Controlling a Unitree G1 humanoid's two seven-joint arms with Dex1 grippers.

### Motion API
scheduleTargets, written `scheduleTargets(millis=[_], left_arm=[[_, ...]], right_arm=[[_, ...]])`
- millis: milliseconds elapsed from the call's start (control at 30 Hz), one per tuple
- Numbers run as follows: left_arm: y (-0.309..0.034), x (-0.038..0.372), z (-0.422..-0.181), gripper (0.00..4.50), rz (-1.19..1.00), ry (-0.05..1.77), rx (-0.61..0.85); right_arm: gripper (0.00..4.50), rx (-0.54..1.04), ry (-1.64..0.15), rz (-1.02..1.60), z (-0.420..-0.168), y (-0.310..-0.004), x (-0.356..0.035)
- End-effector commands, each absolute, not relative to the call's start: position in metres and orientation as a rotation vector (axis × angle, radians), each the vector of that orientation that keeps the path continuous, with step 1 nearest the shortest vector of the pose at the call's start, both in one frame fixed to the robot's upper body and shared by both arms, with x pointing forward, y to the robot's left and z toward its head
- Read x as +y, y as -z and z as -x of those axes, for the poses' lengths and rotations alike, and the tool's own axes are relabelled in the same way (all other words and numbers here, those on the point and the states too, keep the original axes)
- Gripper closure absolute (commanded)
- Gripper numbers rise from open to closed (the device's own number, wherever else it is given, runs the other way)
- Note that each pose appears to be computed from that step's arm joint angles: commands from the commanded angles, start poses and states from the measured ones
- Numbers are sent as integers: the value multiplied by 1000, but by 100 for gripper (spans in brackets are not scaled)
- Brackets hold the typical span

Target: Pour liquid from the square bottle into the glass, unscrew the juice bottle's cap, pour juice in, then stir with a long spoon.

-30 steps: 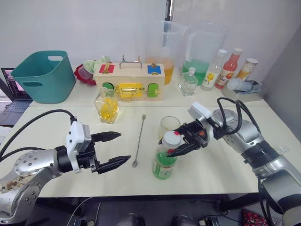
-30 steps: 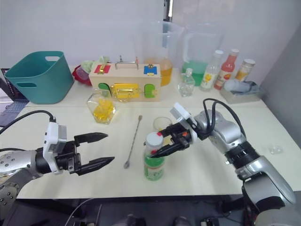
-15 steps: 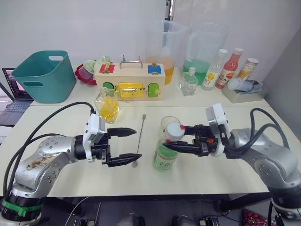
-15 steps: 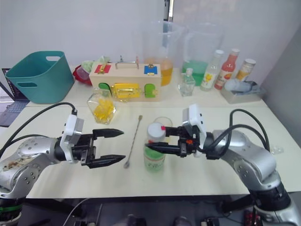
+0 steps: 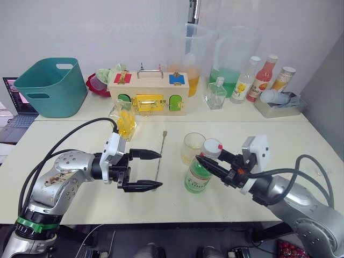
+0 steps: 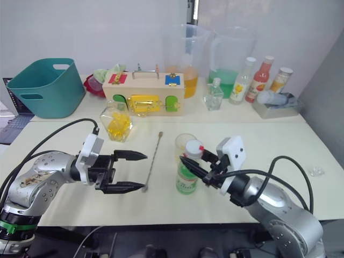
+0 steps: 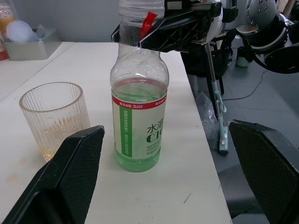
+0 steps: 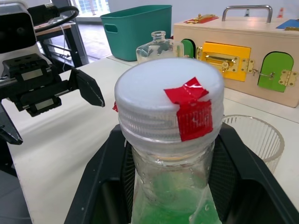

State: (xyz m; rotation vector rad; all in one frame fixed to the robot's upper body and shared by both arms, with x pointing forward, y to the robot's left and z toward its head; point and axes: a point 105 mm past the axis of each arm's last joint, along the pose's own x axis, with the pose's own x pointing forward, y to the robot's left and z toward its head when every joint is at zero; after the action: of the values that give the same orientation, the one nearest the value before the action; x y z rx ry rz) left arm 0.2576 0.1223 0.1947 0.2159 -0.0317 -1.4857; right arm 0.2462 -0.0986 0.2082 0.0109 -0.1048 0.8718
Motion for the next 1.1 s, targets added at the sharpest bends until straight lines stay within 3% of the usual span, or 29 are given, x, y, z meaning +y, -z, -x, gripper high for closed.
scheduleTargets(millis=[33, 100, 300, 567, 767, 1100], left_arm=[[-199, 122, -256, 0, -244, 1489, -65], [-198, 122, -256, 0, -244, 1483, -64], [-197, 125, -254, 0, -237, 1434, -60], [-198, 130, -247, 0, -233, 1363, -57], [-195, 134, -240, 0, -247, 1317, -36], [-199, 140, -235, 0, -254, 1256, -34]], right_arm=[[296, -96, -854, -19, -245, -204, -99], [192, -98, -849, -20, -248, -205, -101], [3, -109, -928, -1, -252, -217, -108], [3, 11, -1281, 140, -245, -228, -127], [3, -4, -1530, 279, -265, -233, -123], [3, -31, -1687, 289, -290, -222, -107]])
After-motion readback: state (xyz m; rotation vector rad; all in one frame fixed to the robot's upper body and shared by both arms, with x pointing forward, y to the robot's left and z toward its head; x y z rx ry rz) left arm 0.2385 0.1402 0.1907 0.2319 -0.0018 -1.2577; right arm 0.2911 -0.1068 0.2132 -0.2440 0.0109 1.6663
